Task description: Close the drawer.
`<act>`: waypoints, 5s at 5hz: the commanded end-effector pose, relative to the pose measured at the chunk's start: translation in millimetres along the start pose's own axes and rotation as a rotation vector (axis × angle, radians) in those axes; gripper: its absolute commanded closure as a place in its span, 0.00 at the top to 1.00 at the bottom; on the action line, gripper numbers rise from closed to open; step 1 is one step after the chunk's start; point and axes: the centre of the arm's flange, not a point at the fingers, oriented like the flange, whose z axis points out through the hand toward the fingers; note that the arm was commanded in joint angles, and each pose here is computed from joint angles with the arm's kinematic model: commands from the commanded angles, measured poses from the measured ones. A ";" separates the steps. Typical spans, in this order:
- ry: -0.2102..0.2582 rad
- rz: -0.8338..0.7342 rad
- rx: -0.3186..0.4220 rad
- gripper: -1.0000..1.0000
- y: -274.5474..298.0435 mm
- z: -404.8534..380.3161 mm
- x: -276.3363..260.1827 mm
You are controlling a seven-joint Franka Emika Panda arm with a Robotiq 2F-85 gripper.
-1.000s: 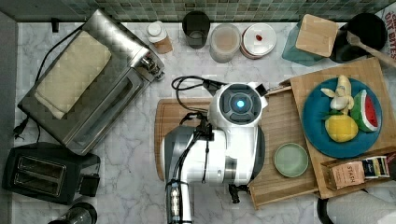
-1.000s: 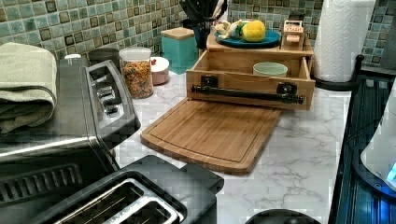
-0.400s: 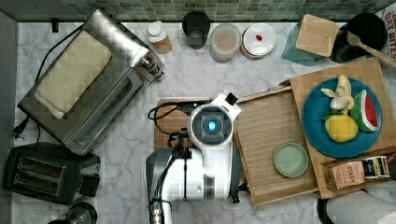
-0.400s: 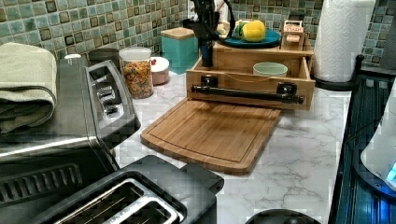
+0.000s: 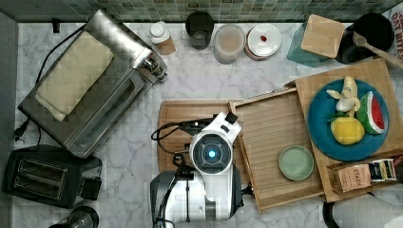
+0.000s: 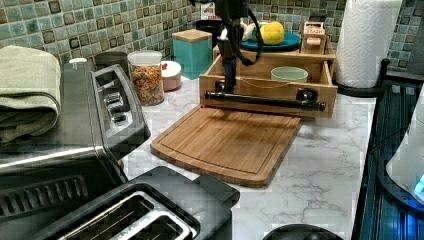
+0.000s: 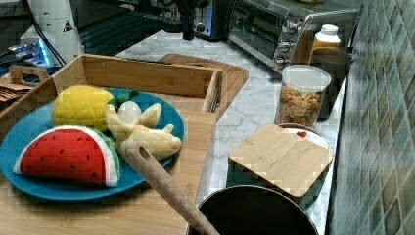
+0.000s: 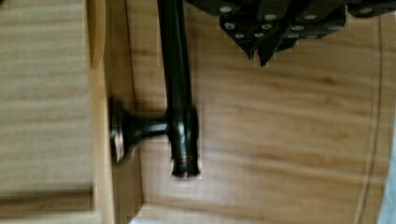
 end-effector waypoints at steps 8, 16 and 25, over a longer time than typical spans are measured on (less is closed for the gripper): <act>0.022 -0.410 -0.104 0.00 43.4 79.0 -29.5; 0.171 -0.205 -0.130 0.00 329.8 10.1 6.1; 0.187 -0.205 -0.168 0.00 399.4 -36.1 11.3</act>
